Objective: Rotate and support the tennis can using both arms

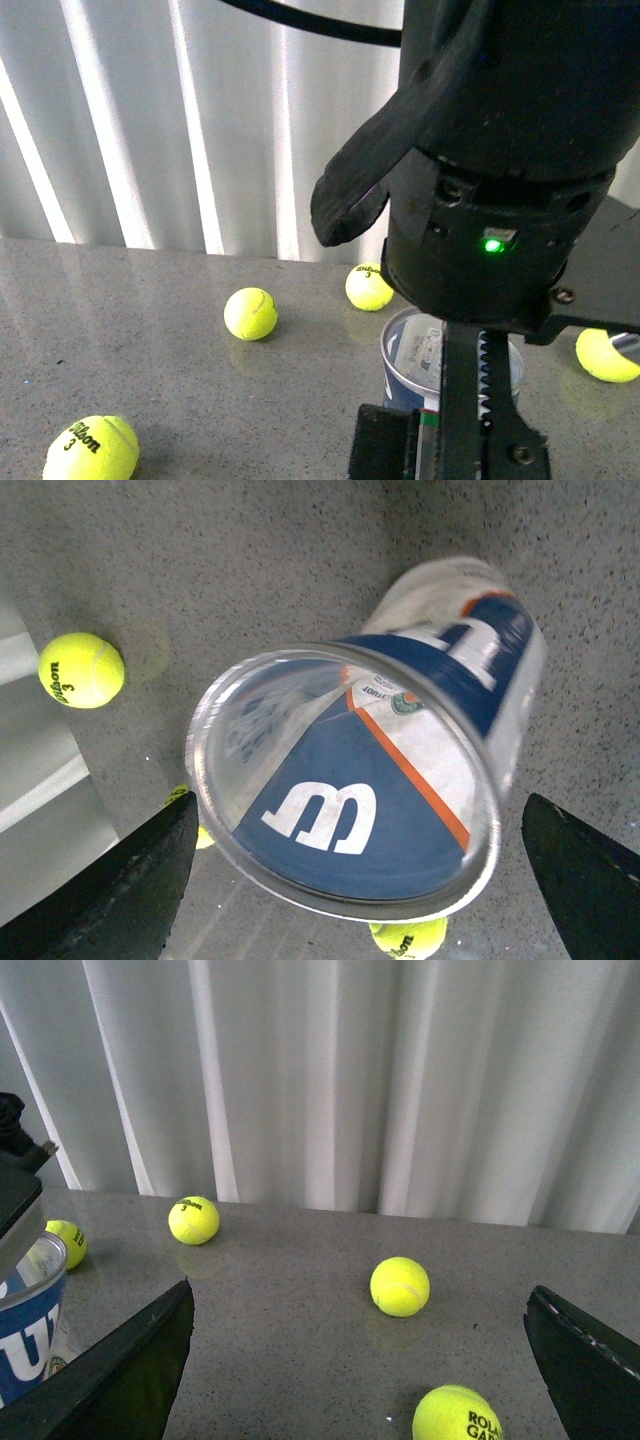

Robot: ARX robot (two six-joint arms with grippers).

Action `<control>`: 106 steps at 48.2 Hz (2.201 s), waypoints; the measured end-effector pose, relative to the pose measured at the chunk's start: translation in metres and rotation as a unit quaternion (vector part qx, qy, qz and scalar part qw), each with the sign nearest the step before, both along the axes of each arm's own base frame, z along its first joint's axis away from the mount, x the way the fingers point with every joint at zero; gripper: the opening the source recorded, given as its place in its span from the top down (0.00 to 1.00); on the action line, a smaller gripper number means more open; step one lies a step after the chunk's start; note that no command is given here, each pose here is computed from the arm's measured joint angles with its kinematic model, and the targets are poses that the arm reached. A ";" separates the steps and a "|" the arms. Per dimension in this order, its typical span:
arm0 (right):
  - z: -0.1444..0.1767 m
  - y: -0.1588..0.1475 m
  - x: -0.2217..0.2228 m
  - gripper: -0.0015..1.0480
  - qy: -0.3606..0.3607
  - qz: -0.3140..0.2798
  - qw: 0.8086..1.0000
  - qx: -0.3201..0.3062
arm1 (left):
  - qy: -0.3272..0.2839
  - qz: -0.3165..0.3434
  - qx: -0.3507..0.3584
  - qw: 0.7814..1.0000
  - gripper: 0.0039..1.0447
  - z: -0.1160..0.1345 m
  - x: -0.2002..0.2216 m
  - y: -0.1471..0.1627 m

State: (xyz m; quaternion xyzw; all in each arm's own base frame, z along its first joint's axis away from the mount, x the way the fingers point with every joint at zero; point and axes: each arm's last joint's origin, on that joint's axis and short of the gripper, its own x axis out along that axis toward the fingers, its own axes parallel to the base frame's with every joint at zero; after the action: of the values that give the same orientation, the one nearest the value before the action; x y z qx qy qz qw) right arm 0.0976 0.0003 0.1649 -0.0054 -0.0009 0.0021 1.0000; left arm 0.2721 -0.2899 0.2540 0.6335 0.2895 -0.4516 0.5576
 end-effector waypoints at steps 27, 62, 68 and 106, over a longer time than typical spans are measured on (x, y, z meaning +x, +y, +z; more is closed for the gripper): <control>0.000 0.000 0.000 0.07 0.000 0.000 1.000 0.000 | 0.034 0.046 -0.098 0.994 0.06 0.025 -0.008 -0.002; 0.000 0.000 0.000 0.07 0.000 0.000 1.000 0.000 | -0.206 0.487 -0.466 0.710 0.06 0.083 0.025 0.208; 0.000 0.000 0.000 0.07 0.000 0.000 1.000 0.000 | -0.225 0.553 -0.521 0.610 0.06 0.054 0.000 0.266; 0.000 0.000 0.000 0.07 0.000 0.000 1.000 0.000 | -0.287 0.454 -0.634 0.557 0.97 -0.064 -0.110 0.290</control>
State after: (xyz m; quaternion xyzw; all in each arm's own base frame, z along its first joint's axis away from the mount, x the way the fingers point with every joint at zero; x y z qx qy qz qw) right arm 0.0976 0.0003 0.1649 -0.0054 -0.0009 0.0019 1.0000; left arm 0.1626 0.0002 0.1902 -0.0028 0.0026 -0.0002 1.0000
